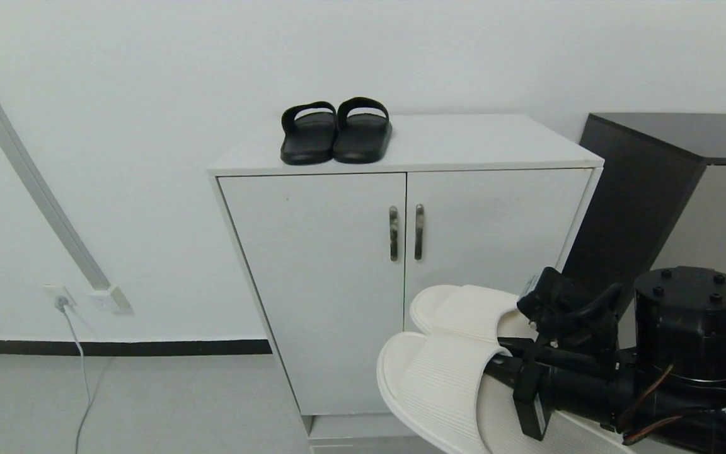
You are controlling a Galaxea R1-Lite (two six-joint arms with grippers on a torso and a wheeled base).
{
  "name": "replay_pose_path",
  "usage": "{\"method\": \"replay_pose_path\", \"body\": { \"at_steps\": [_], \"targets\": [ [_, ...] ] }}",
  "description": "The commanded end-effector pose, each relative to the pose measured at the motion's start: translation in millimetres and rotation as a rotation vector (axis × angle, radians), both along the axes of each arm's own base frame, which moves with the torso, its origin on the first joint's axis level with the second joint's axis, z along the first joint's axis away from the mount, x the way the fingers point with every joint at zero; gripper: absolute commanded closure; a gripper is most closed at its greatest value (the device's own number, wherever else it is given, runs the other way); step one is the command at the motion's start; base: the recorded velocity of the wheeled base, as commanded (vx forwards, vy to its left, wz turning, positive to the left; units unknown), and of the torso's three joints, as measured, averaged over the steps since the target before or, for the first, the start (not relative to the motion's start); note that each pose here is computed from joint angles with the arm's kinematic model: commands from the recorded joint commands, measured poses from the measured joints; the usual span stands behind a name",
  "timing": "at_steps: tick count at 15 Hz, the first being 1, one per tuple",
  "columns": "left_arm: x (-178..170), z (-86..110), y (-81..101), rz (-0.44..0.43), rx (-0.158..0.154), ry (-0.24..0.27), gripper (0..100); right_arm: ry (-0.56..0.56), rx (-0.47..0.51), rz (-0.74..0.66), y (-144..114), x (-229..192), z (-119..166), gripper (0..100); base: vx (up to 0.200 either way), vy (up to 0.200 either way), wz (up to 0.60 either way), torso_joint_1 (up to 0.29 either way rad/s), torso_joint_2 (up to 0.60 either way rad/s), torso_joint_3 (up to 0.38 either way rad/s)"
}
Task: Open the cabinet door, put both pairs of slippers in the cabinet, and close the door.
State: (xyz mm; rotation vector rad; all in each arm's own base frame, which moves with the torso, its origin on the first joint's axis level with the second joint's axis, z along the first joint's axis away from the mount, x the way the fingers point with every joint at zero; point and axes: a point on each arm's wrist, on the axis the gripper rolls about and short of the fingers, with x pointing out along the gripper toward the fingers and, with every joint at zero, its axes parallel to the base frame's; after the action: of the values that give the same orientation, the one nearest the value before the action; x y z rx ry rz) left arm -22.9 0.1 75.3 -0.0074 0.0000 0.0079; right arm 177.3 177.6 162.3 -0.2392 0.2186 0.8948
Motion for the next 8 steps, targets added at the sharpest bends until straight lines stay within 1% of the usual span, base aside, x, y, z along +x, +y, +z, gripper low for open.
{"method": "replay_pose_path", "body": {
  "at_steps": [1,6,8],
  "targets": [
    [0.1,0.0,0.0,0.001,-0.002,0.002,0,-0.002,0.003,0.002,-0.5,-0.9,0.9,100,0.0,0.0,0.0,-0.124,0.48,0.339],
    [0.1,0.0,-0.1,-0.002,0.003,0.002,0,0.009,-0.008,0.003,0.3,-0.1,-3.0,100,0.0,0.0,0.0,-0.094,0.46,0.36],
    [0.1,0.0,-0.1,-0.002,0.003,0.002,0,0.021,-0.018,0.006,2.4,2.0,-7.3,100,0.0,0.0,0.0,-0.036,0.44,0.388]
  ]
}}
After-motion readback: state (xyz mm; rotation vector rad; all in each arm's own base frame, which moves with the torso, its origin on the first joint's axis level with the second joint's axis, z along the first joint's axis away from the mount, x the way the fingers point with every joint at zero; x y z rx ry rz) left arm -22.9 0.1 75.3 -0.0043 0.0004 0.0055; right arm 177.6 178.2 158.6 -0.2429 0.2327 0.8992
